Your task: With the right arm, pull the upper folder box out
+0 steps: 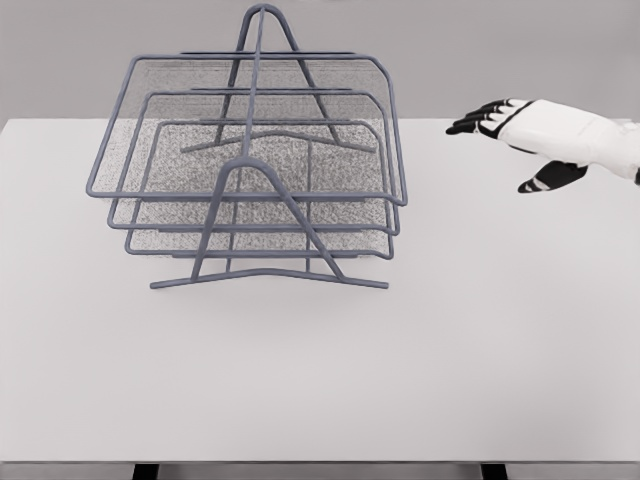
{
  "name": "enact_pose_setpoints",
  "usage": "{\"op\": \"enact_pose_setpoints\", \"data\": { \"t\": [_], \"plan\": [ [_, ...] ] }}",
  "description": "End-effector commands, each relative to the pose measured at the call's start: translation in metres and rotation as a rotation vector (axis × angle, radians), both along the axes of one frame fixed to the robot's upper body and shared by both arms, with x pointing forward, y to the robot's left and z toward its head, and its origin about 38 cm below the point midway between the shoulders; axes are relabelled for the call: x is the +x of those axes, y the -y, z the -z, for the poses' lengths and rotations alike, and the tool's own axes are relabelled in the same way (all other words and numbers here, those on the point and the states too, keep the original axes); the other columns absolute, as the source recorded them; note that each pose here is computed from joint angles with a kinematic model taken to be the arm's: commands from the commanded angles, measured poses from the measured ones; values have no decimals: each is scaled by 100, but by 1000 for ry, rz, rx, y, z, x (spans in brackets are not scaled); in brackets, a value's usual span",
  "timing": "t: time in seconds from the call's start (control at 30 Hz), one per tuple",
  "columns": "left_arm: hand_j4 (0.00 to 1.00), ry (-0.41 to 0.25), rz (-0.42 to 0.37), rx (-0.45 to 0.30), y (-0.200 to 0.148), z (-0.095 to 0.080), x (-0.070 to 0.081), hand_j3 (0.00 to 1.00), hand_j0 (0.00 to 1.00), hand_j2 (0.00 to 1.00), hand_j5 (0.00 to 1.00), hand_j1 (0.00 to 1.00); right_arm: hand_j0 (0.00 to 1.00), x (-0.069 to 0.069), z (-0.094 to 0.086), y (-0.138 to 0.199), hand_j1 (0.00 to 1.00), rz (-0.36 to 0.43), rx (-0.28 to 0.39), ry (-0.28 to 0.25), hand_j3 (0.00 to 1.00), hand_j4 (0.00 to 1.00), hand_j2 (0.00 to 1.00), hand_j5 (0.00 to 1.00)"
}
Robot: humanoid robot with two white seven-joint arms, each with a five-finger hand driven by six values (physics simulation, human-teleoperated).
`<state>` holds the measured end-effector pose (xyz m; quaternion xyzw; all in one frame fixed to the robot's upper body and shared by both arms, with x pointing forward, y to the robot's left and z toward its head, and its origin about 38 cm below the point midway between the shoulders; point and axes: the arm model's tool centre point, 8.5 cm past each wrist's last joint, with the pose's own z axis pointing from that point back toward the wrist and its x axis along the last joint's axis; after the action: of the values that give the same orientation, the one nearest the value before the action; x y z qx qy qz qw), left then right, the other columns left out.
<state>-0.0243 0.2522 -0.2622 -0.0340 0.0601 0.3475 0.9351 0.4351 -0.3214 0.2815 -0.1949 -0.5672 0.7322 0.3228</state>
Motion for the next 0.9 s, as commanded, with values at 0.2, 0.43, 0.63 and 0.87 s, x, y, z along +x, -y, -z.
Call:
{"op": "enact_pose_setpoints", "data": {
  "t": [0.2,0.43,0.63,0.87],
  "plan": [
    [100,0,0,0,0,0,0,100,100,100,100,100,100,43,12,-74,100,-100,-36,39,100,100,100,100],
    [100,0,0,0,0,0,0,100,100,100,100,100,100,37,2,-107,100,-179,-16,75,100,100,100,100],
    [100,0,0,0,0,0,0,100,100,100,100,100,100,62,6,-79,100,-132,-28,41,100,100,100,100],
    [100,0,0,0,0,0,0,100,100,100,100,100,100,68,27,-114,100,-199,-45,-10,100,100,100,100]
  ]
}}
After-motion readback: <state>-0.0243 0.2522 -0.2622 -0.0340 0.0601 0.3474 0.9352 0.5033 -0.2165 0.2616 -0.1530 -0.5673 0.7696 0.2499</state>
